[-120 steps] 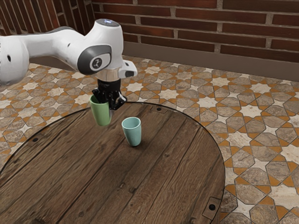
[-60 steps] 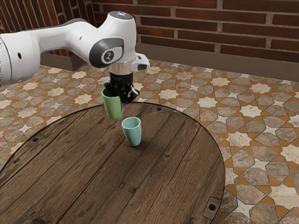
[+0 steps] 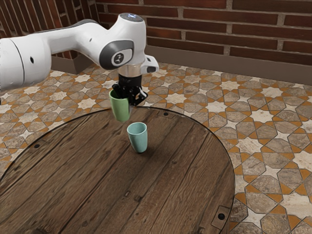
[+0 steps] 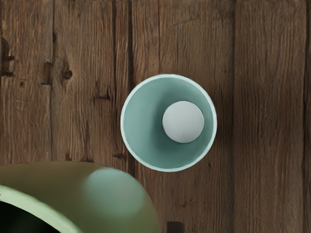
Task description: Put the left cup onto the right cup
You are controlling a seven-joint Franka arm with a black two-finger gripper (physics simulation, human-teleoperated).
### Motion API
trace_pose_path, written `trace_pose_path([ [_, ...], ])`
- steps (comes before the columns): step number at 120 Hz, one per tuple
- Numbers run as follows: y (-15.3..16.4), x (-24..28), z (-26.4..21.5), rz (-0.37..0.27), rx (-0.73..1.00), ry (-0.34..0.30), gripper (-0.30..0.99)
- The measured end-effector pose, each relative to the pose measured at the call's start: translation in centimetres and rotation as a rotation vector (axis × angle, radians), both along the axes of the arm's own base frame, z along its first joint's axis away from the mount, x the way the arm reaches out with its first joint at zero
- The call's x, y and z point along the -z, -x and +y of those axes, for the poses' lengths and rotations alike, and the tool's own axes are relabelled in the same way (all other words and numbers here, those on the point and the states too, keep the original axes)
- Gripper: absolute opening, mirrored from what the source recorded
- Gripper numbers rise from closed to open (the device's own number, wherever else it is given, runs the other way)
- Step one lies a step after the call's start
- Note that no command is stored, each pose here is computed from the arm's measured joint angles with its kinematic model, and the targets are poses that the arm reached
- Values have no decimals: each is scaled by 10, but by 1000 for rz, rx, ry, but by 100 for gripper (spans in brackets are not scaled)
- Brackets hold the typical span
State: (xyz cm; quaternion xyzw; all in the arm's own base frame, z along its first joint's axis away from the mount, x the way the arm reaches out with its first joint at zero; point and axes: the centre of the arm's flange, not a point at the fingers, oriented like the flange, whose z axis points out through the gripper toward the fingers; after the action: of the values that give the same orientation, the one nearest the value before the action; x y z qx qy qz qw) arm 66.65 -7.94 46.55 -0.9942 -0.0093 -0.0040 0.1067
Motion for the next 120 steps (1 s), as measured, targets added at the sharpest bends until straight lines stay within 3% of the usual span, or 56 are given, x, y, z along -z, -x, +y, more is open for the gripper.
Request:
trace_pose_path([
  [43, -2, 3, -23, -6, 25, 9, -9],
  [120, -24, 26, -15, -28, 25, 4, -9],
])
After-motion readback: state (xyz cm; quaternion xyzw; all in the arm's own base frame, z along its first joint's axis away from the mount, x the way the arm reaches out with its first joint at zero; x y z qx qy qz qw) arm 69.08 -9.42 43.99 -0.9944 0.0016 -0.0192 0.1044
